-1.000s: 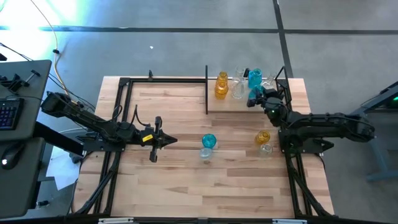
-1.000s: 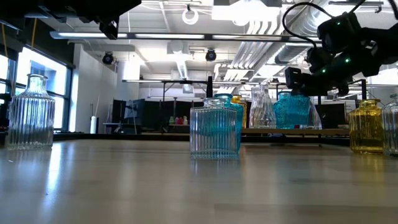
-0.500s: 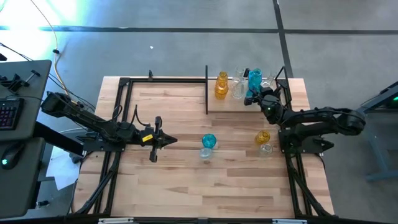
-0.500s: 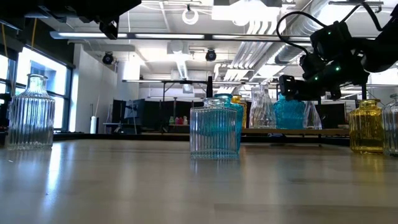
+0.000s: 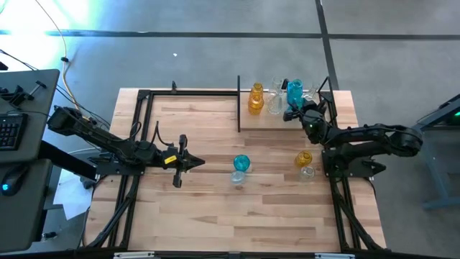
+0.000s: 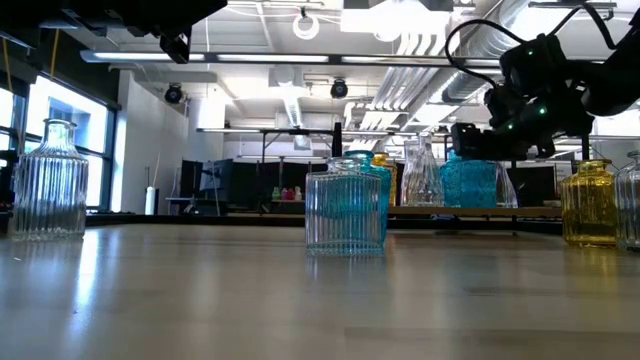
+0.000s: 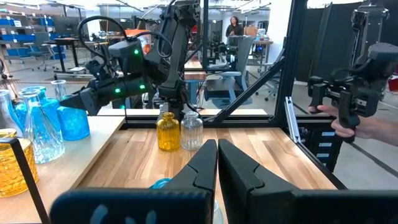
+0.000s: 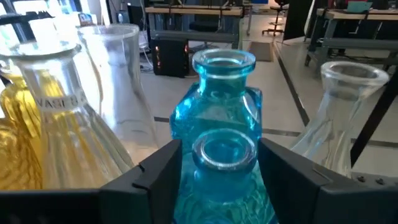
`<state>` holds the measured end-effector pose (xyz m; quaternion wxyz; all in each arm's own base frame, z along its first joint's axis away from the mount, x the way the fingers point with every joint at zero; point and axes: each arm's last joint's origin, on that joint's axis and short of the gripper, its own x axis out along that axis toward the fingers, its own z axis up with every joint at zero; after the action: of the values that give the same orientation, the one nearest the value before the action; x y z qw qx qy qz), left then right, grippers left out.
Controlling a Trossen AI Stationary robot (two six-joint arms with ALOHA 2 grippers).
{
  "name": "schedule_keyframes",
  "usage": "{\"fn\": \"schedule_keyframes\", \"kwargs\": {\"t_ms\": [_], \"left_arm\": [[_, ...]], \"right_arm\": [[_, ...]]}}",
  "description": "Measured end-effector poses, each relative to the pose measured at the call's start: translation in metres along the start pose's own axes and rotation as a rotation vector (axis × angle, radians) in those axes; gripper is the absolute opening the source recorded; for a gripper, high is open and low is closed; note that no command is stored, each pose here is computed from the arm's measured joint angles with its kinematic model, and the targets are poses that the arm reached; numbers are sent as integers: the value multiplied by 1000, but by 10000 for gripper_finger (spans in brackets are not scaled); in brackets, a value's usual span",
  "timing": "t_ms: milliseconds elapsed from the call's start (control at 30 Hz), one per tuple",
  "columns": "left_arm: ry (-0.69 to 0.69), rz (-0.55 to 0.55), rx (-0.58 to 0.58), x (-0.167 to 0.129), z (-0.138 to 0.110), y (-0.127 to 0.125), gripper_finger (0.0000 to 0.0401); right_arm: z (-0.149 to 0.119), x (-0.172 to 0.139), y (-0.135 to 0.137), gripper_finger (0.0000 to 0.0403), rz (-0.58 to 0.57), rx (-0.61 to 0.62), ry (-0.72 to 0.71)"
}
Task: Sort vases onto shelf
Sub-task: Put the bottom blue vase on the shelf aligned with the other blue vase
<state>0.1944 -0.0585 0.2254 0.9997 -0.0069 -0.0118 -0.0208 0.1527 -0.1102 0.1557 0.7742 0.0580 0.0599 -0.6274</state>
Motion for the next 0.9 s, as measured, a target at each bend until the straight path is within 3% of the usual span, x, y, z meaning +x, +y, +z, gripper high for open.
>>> {"fn": "schedule_keyframes", "kwargs": {"t_ms": [233, 533, 733, 900], "left_arm": [[0, 0, 0, 0, 0, 0, 5], [0, 0, 0, 0, 0, 0, 5], [1, -1, -8, 0, 0, 0, 5], [3, -1, -7, 0, 0, 0, 5]], "right_arm": [[10, -4, -1, 213, 14, 12, -46], [27, -28, 5, 201, 137, -49, -128], [18, -48, 5, 136, 196, -105, -38], [2, -54, -4, 50, 123, -127, 72]]}}
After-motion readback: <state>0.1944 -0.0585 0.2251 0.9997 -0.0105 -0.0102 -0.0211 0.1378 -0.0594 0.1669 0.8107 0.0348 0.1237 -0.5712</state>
